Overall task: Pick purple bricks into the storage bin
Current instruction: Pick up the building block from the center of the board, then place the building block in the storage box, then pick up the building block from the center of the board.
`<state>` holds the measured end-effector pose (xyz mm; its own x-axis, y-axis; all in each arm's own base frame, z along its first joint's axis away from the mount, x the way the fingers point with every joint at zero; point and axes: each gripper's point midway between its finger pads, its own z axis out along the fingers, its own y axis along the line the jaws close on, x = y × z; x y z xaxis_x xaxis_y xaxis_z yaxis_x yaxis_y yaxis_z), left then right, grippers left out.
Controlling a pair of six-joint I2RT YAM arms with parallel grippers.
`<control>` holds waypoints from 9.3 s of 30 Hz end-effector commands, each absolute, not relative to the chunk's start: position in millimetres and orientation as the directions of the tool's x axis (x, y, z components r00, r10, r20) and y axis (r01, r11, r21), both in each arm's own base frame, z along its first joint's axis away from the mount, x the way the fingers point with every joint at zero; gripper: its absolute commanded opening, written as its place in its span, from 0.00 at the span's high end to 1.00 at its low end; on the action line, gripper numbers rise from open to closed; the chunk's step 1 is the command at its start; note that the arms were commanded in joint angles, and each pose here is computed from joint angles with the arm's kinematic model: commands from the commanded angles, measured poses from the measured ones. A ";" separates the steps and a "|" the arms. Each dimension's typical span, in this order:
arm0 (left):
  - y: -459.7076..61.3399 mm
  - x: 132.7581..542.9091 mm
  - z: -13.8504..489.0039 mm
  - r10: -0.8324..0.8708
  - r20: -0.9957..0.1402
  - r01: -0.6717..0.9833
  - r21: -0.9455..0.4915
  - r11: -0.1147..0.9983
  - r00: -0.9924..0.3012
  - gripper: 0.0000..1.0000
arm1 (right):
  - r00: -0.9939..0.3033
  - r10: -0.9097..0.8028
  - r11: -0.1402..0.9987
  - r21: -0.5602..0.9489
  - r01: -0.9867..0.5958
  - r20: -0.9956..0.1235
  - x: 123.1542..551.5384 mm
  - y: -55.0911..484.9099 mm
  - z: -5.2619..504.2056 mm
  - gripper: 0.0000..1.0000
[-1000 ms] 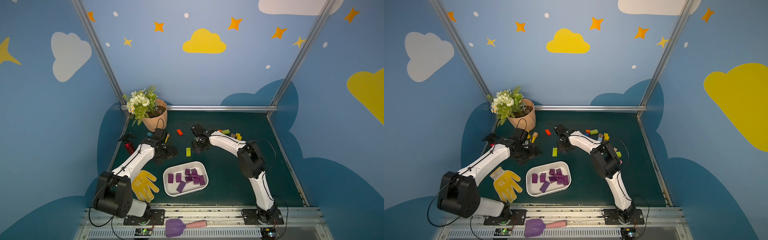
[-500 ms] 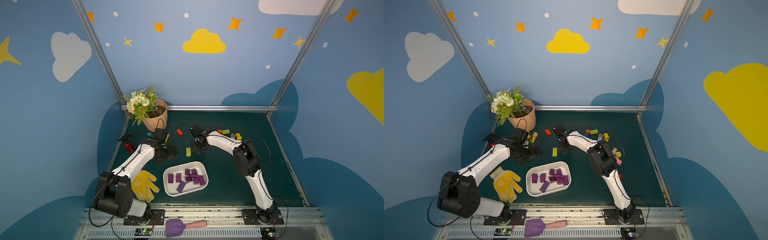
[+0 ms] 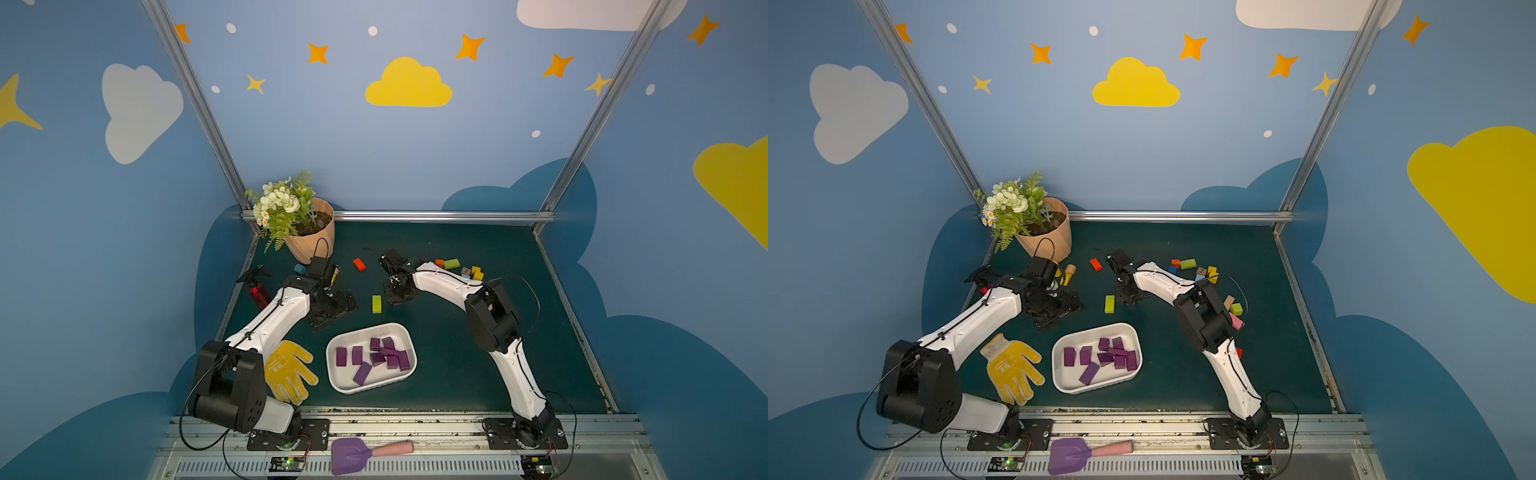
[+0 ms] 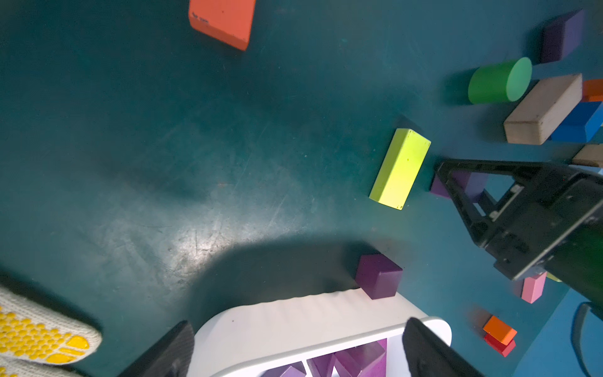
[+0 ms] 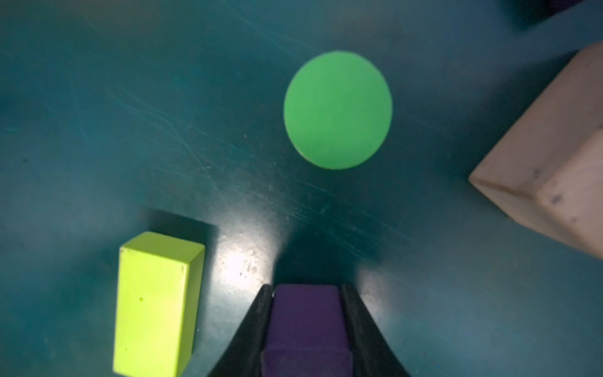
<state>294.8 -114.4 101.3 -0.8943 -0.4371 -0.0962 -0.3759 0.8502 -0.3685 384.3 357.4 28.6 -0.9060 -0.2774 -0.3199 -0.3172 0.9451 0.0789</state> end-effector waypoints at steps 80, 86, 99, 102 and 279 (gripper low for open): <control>-157.5 236.8 132.2 -0.478 -0.104 -0.343 -0.567 0.749 -0.872 0.00 | -0.814 -0.424 0.890 -0.017 -0.456 -0.398 206.9 340.7 88.7 0.65; -148.9 237.8 129.9 -0.502 -0.123 -0.370 -0.533 0.761 -0.856 0.00 | -0.812 -0.433 0.888 -0.034 -0.458 -0.392 208.9 344.5 82.5 0.63; -108.5 237.1 117.0 -0.599 -0.188 -0.494 -0.406 0.769 -0.778 0.00 | -0.813 -0.415 0.904 -0.082 -0.420 -0.408 213.8 351.8 72.3 0.63; -102.6 236.2 115.3 -0.610 -0.196 -0.508 -0.394 0.766 -0.767 0.00 | -0.813 -0.411 0.908 -0.101 -0.407 -0.413 215.3 350.8 70.0 0.63; -126.5 285.7 228.0 0.004 -0.705 0.257 -0.254 0.932 -0.710 0.00 | -0.572 -0.659 0.678 -0.057 -0.733 -0.488 509.2 309.9 77.1 0.37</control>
<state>284.9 -127.5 228.0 -0.7159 0.0045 -0.6982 0.2548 0.9327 -0.2553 505.8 300.8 73.8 -0.5978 -0.6481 -0.4718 -0.7140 0.6981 -0.0541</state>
